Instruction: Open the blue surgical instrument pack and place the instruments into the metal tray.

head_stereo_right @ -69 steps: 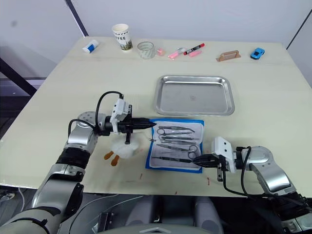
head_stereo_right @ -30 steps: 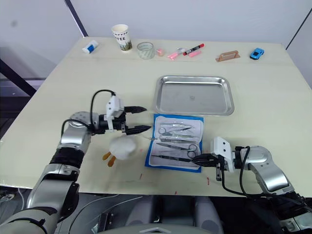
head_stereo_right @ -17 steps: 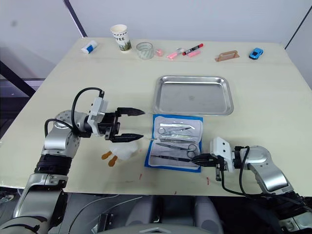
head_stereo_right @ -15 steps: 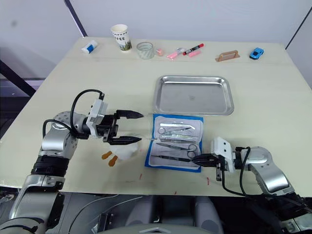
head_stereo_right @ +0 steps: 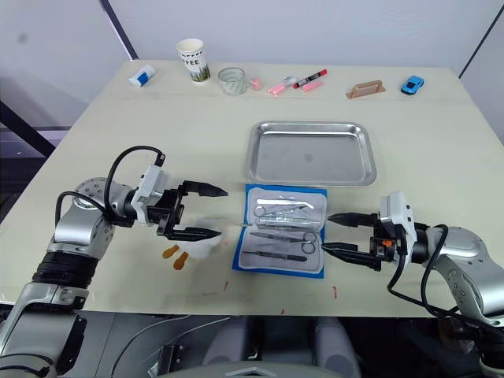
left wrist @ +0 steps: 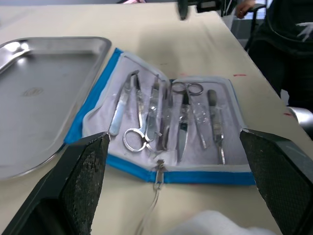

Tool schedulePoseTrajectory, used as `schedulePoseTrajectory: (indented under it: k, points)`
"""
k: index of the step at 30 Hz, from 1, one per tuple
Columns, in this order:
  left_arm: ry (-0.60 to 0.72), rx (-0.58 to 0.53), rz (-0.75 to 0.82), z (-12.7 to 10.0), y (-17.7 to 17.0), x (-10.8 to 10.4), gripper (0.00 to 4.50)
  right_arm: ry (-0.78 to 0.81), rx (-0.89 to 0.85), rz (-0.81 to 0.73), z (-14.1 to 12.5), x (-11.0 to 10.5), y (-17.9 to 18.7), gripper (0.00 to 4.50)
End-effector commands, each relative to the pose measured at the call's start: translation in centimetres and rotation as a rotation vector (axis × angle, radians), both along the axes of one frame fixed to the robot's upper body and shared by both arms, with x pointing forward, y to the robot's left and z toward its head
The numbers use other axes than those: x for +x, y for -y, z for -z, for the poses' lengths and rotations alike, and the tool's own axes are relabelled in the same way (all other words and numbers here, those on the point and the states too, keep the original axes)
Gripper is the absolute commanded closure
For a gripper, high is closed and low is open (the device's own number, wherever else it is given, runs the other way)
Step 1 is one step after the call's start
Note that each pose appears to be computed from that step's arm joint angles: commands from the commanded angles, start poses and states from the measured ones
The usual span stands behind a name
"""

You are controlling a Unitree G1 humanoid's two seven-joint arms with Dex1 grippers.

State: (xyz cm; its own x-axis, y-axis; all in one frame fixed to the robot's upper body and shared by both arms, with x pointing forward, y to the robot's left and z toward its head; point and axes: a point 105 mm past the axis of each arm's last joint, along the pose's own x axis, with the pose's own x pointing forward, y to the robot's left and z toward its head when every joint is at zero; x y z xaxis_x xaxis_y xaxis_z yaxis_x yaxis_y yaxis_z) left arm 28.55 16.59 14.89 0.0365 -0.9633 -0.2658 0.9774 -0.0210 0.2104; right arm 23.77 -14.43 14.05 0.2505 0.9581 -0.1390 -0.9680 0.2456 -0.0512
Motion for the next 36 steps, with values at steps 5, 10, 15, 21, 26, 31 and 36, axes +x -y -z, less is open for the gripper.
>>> schedulePoseTrajectory:
  k: [5, 10, 15, 21, 26, 31, 36]
  points:
    - [0.046, 0.039, 0.091, -1.0, -0.2, -1.4, 0.00, 0.137, -0.127, 0.020, 2.1, 2.9, 0.3, 0.12]
    - [0.047, 0.047, 0.093, -1.2, -0.4, -1.8, 0.00, 0.159, -0.203, -0.008, 3.9, 4.7, 0.2, 0.12]
    - [0.045, 0.047, 0.086, -1.1, -0.5, -1.8, 0.00, 0.177, -0.212, -0.043, 4.4, 5.2, -0.6, 0.12]
    - [0.045, 0.052, 0.075, -1.0, -0.8, -1.8, 0.00, 0.202, -0.186, -0.060, 4.0, 5.4, -1.6, 0.12]
    - [0.046, 0.053, 0.067, -1.0, -0.9, -1.8, 0.00, 0.219, -0.187, -0.038, 3.4, 5.3, -1.1, 0.12]
    - [0.043, 0.050, 0.062, -1.0, -1.0, -1.8, 0.00, 0.240, -0.131, -0.053, 2.1, 4.8, -1.5, 0.12]
    - [0.042, 0.050, 0.071, -1.0, -0.8, -1.8, 0.00, 0.230, -0.160, -0.102, 2.9, 4.4, -2.6, 0.12]
